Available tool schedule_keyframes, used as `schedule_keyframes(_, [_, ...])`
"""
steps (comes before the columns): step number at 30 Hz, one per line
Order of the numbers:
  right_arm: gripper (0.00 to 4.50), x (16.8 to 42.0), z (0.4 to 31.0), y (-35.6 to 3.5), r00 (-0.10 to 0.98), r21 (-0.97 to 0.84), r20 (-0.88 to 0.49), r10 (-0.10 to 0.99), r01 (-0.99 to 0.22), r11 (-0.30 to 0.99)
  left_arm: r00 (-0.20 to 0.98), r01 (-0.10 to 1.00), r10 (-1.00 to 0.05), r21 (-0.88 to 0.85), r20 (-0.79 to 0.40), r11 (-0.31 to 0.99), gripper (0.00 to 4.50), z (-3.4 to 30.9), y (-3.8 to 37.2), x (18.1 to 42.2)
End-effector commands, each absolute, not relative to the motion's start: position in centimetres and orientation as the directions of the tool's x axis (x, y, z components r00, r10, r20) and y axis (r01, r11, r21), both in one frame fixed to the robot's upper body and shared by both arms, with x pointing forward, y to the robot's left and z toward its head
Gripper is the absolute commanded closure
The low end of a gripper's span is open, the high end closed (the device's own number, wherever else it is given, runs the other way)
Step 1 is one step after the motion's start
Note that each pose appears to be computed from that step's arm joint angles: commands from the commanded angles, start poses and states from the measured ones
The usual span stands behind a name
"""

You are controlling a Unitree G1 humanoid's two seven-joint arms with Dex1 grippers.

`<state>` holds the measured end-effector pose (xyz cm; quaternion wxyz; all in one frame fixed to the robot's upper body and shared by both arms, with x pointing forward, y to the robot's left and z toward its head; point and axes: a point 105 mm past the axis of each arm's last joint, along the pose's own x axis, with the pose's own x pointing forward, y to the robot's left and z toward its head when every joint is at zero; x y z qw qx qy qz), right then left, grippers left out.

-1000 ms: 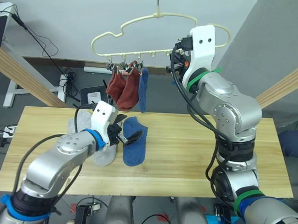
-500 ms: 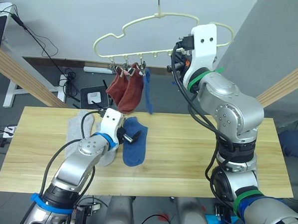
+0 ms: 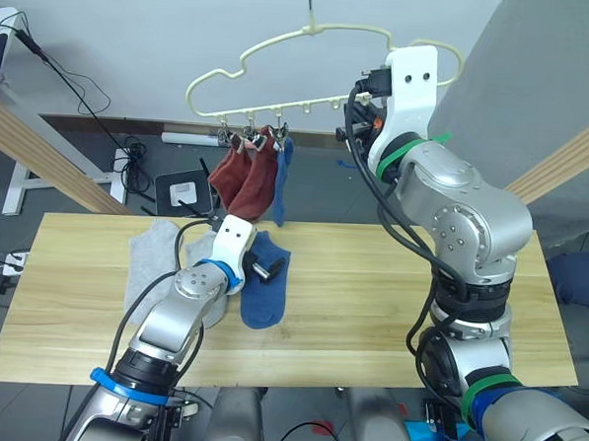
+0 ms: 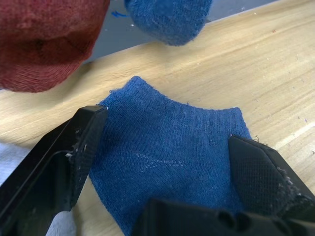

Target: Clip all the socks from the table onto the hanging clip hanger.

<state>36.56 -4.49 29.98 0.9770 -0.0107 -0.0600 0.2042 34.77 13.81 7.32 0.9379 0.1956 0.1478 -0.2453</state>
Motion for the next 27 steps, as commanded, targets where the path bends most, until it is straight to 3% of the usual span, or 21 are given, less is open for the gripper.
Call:
schedule_keyframes(1, [4.42, 35.8, 31.7, -4.9, 0.903, -0.052, 0.183, 0.388, -0.385, 0.922, 0.793, 0.568, -0.419, 0.285, -0.442, 0.772, 0.03, 5.5, 13.0, 33.8])
schedule_keyframes(3, [4.42, 35.8, 31.7, -4.9, 0.905, -0.05, 0.182, 0.385, -0.383, 0.922, 0.789, 0.57, -0.419, 0.279, -0.45, 0.773, 0.03, 5.3, 13.1, 33.8])
schedule_keyframes(18, [4.42, 35.8, 31.5, -4.8, 0.904, -0.036, 0.174, 0.39, -0.39, 0.92, 0.793, 0.565, -0.42, 0.272, -0.442, 0.779, 4.48, 5.6, 13.4, 33.7])
schedule_keyframes(27, [4.42, 35.9, 31.5, -4.9, 0.906, -0.01, 0.162, 0.391, -0.395, 0.919, 0.757, 0.62, -0.576, 0.061, -0.31, 0.782, 4.49, 9.2, 11.4, 32.7])
